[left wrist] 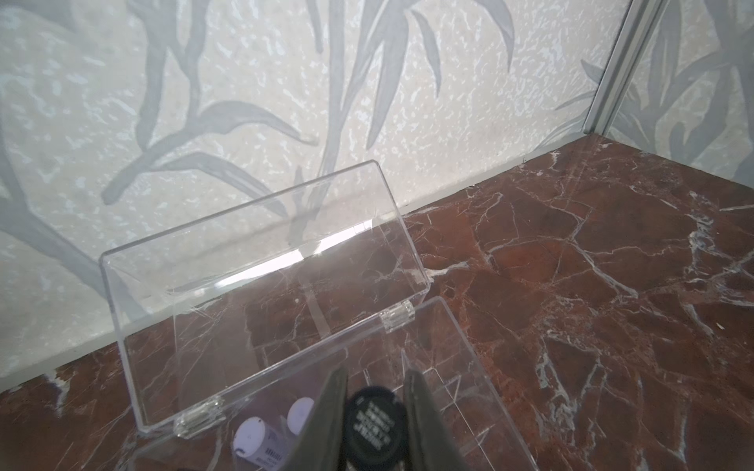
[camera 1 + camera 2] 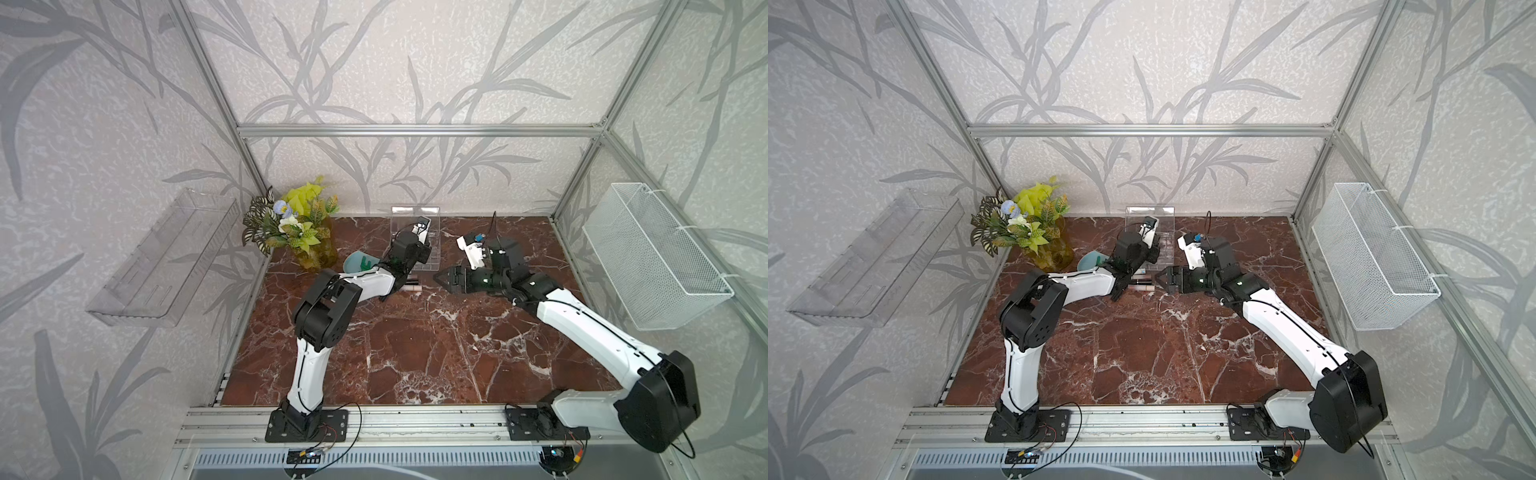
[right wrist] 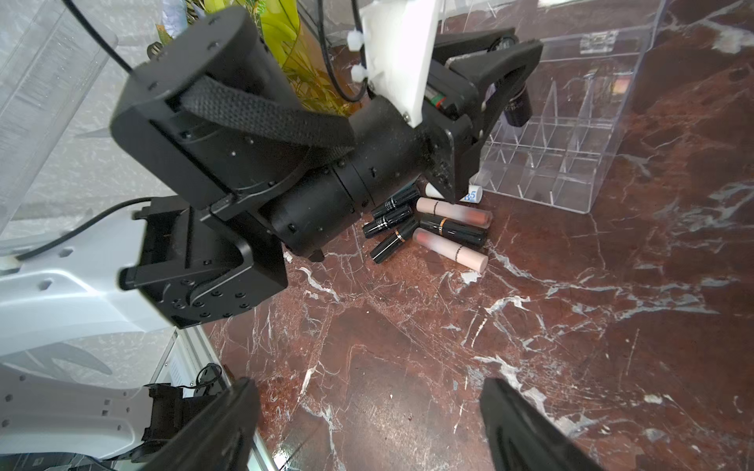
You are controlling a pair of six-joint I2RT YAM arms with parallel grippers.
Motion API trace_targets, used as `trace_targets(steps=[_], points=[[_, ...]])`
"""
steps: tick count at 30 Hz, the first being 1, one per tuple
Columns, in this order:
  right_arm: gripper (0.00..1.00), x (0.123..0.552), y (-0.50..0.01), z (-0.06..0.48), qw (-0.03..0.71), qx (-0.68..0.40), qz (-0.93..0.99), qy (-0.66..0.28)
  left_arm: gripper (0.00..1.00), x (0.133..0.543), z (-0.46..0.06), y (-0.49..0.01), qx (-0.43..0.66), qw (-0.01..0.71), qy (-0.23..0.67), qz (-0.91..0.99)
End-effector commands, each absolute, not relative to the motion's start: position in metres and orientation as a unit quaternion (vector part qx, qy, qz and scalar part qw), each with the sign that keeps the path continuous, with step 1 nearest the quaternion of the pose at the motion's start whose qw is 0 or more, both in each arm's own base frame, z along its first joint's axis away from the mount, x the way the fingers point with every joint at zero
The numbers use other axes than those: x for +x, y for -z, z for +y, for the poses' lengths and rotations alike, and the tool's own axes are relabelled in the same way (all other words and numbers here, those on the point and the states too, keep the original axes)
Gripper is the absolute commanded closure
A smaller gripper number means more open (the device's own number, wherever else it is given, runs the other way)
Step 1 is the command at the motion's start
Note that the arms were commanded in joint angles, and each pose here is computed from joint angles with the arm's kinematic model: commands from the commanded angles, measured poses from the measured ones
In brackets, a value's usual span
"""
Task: Arrange the lipsticks in the organizer
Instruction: Place the lipstick in the storage box.
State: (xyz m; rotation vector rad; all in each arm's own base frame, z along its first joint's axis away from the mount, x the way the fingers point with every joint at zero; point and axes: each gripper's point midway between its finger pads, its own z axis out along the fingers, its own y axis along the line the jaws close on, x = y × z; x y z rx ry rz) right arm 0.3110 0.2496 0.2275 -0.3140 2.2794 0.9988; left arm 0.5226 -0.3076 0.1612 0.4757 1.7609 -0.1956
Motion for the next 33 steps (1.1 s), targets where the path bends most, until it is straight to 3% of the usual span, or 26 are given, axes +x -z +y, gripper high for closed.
trace_targets(steps=[1, 14, 33], points=[[0.11, 0.309, -0.238, 0.248, 0.321, -0.119, 0.854, -0.391, 0.91, 0.534, -0.307, -0.18, 0.196, 0.634, 0.067, 0.746], [0.12, 0.306, -0.238, 0.246, 0.317, -0.117, 0.856, -0.39, 0.91, 0.564, -0.308, -0.154, 0.186, 0.614, 0.057, 0.765], [0.12, 0.301, -0.238, 0.245, 0.313, -0.119, 0.857, -0.392, 0.89, 0.574, -0.304, -0.135, 0.176, 0.593, 0.039, 0.785]])
